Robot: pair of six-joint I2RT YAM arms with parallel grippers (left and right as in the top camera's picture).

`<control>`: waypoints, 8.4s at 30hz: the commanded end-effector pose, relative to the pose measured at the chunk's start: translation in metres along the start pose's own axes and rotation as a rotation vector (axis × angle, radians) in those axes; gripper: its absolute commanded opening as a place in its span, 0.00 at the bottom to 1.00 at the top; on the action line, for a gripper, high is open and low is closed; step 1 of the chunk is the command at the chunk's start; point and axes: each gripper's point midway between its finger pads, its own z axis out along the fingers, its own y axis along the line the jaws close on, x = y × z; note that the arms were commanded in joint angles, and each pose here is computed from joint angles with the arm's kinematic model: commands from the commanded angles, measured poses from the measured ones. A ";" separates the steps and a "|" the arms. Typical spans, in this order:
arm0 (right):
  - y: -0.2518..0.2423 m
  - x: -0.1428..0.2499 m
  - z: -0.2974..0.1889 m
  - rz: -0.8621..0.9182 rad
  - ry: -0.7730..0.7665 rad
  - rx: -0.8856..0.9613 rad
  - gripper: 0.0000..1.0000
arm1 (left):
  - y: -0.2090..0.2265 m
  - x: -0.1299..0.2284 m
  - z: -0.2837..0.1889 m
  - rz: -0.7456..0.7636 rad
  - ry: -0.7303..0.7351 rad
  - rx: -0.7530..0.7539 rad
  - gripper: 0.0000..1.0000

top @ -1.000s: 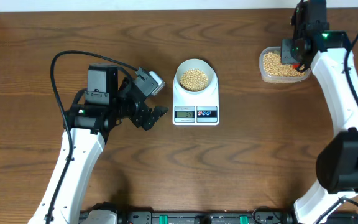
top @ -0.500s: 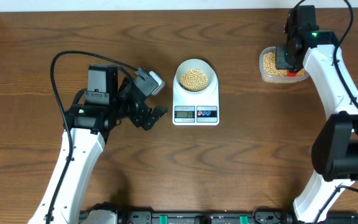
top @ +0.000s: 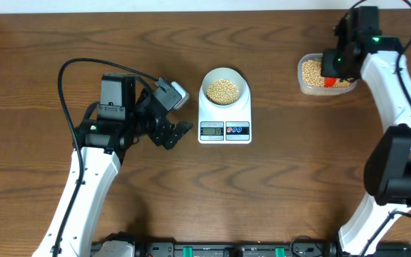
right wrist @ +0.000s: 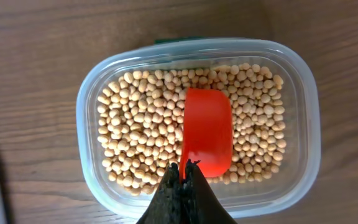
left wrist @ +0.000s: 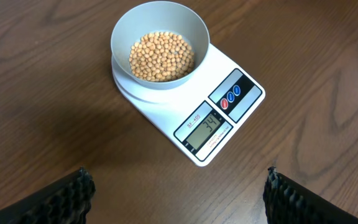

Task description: Scoop item into bowl and weigh 50g on scale

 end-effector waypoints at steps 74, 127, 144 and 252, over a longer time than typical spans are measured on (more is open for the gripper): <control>0.117 -0.034 -0.081 -0.059 -0.138 -0.982 0.01 | -0.003 0.001 0.001 -0.015 -0.002 0.015 0.90; 0.267 0.049 -0.038 -0.637 -0.102 -0.666 0.01 | -0.003 0.001 0.001 -0.015 -0.002 0.015 0.89; 0.259 0.041 -0.055 -0.741 -0.178 -0.519 0.01 | -0.003 0.001 0.001 -0.015 -0.002 0.015 0.90; 0.271 0.061 -0.074 -1.125 -0.243 -0.340 0.01 | -0.003 0.001 0.001 -0.015 -0.002 0.015 0.90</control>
